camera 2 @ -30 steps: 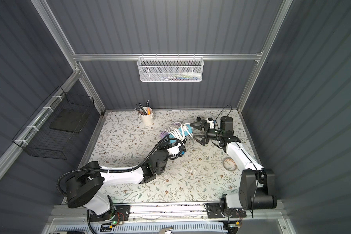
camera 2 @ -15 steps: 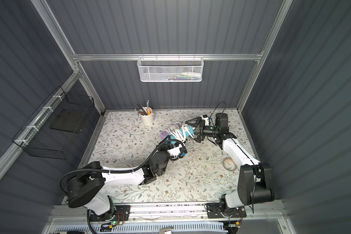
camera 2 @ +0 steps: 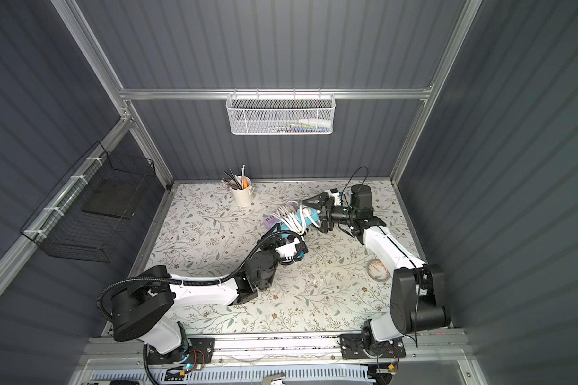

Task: Unwrap the cord wrapped around the power strip
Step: Adjust the power strip.

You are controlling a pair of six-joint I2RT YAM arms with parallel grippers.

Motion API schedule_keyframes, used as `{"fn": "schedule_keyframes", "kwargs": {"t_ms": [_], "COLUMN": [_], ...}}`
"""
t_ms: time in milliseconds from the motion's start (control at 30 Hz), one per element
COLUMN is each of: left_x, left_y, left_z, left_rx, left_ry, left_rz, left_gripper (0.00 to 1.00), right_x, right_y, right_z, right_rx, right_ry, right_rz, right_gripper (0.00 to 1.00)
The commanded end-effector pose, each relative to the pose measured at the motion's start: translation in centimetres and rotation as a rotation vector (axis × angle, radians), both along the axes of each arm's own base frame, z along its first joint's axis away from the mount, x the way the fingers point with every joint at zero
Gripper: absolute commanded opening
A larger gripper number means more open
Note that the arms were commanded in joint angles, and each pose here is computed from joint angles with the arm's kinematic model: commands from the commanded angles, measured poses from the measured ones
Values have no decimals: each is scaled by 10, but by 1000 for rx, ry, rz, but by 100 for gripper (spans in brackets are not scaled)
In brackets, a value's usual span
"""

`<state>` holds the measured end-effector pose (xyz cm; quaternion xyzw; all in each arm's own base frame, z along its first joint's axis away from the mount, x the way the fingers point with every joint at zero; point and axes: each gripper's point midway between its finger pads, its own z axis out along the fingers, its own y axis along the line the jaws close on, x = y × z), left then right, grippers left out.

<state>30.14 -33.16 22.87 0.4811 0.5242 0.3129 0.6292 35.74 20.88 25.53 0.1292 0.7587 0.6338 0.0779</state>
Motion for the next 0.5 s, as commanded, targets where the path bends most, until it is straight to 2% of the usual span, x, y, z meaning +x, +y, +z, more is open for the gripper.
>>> {"fn": "schedule_keyframes", "kwargs": {"t_ms": [0,267,400,433,467], "left_x": [-3,-3,-1,-1,-1], "left_y": [-3,-4,-4,-4,-4], "left_z": [15,15,15,16,18], "left_rx": [-97,-96,-101,-106,-116], "left_ry": [-32,-30,-36,-42,-53], "left_rz": [-7,-10,-1,1,3], "left_gripper": [0,0,0,3,15], "right_x": [1,1,1,0,0], "right_y": [6,6,6,6,7], "right_z": [13,10,11,11,11], "right_rx": [10,11,17,18,21], "right_ry": [-56,-54,-57,-56,-57], "right_rz": [18,21,20,21,22], "right_gripper": [80,53,45,44,44]}}
